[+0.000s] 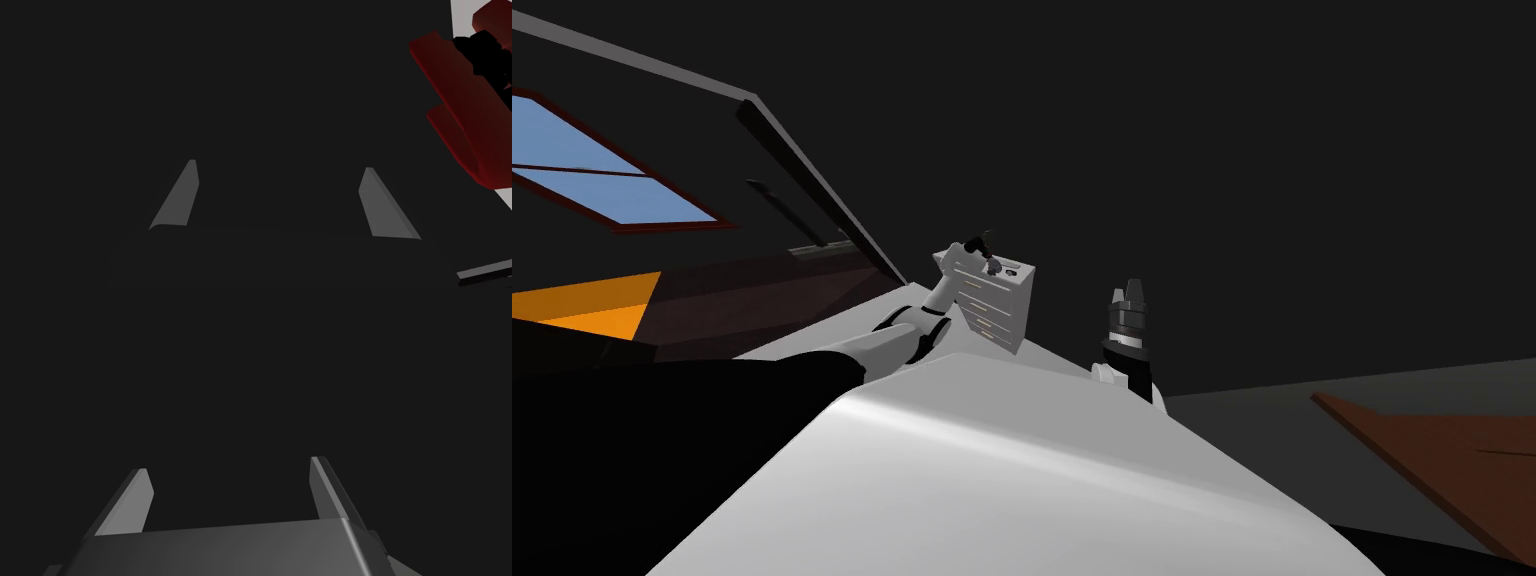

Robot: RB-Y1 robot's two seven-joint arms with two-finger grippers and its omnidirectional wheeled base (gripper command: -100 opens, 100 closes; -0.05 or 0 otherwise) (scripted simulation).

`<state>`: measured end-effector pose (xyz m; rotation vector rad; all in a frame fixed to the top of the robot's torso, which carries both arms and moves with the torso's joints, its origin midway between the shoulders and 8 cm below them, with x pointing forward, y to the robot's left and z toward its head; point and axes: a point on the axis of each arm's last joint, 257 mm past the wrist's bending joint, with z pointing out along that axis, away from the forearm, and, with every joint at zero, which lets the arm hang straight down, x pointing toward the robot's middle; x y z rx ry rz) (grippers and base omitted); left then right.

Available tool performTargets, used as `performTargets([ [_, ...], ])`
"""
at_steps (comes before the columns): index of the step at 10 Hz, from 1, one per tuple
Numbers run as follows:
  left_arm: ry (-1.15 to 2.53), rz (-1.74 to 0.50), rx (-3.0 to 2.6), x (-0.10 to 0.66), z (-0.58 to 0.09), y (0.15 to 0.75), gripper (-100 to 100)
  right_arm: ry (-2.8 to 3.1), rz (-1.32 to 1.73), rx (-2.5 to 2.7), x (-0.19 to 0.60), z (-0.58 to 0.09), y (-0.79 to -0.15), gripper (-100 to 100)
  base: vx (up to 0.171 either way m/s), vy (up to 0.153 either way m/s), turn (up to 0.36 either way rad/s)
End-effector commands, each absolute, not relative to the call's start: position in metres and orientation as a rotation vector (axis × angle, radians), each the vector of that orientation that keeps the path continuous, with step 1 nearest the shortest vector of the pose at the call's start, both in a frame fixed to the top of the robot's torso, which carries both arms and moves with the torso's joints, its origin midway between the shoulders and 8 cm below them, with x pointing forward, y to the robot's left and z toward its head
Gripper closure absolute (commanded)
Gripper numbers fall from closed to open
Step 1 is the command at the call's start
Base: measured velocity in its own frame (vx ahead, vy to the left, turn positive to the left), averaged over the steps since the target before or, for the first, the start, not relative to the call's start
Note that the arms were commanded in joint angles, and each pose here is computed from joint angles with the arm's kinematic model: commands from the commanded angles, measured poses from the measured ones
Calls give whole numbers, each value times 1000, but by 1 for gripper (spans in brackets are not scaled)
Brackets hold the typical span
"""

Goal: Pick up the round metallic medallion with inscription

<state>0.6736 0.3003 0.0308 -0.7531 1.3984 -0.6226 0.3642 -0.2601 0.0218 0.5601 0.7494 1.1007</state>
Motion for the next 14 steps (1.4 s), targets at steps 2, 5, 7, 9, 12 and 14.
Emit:
performTargets([
  [2,1434,-556,-803,682,29,315,-100,749,1101,560,364,22,-260,0,21,-28,33],
  [5,1472,-494,-863,689,29,330,-100,749,1101,560,364,22,-260,0,20,-29,44],
  [7,1500,-460,-907,688,20,336,-100,749,1101,560,364,22,-260,0,19,-28,23],
  [9,1527,-418,-949,693,23,346,-100,749,1101,560,364,22,-260,0,27,-31,55],
  [12,1567,-369,-1003,694,20,356,-100,749,1101,560,364,22,-260,0,12,-14,20],
  [14,1592,-340,-1040,690,10,361,-100,749,1101,560,364,22,-260,0,22,-30,29],
])
